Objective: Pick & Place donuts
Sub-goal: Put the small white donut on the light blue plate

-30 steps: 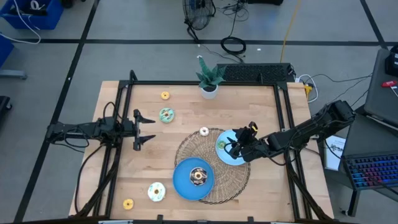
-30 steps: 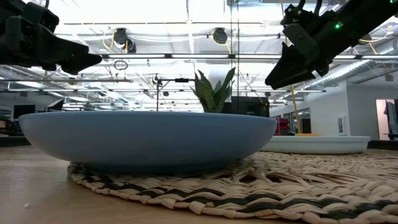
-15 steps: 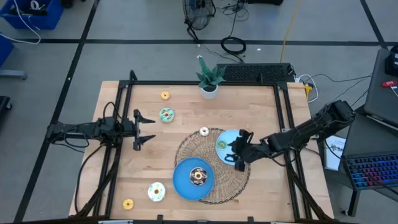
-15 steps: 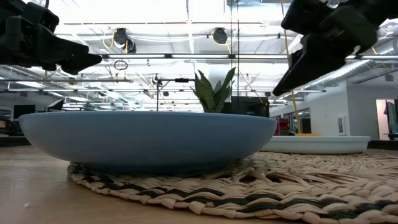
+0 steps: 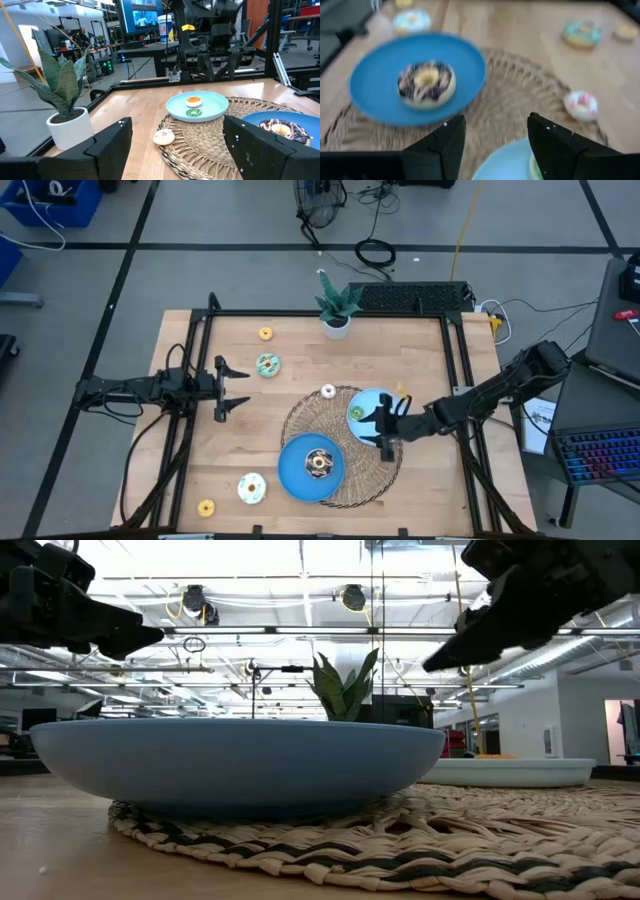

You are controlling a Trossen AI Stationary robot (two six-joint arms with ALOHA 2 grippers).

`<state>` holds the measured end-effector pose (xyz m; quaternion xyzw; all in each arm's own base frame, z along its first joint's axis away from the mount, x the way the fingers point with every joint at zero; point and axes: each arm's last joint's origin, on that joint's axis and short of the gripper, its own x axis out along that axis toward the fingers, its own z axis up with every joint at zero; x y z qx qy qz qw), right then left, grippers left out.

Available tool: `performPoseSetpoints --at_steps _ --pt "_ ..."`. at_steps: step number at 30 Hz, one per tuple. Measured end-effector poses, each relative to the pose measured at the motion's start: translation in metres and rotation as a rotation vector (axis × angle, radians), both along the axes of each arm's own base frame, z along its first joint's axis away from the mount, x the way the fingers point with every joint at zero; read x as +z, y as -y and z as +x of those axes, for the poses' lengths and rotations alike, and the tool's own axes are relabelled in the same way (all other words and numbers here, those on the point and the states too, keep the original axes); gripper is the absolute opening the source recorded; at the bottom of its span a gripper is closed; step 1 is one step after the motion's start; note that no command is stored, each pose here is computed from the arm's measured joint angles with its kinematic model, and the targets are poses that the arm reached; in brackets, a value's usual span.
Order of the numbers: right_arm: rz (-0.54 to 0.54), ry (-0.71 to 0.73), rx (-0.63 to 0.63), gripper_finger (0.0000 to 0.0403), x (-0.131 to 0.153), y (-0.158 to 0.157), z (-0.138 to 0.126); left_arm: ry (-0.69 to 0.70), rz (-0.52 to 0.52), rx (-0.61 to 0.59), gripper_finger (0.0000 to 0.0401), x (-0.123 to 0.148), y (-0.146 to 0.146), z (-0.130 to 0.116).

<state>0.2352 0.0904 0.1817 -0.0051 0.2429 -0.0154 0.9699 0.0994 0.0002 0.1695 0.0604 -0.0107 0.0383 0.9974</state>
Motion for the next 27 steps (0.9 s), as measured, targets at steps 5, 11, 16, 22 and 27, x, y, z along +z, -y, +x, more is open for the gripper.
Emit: performPoseSetpoints --at_steps 5,11,16,22,27 --pt "0.038 0.165 -0.039 0.0196 -0.004 0.014 -0.001 0.000 0.000 0.000 0.0306 0.000 0.000 0.000" --pt "0.109 0.258 -0.136 0.0196 -0.002 0.032 0.002 0.000 0.000 0.000 0.0306 0.000 0.000 0.000" --pt "0.008 0.312 -0.146 0.0196 0.021 0.042 0.021 0.000 0.000 0.000 0.0306 0.000 0.000 0.000" --pt "-0.152 0.064 -0.219 0.0196 0.046 0.073 0.054 -0.001 0.000 0.000 0.0306 0.000 0.000 0.000" --pt "-0.041 -0.109 -0.197 0.0215 0.037 0.106 0.077 0.000 0.000 0.000 0.0306 0.000 0.000 0.000"
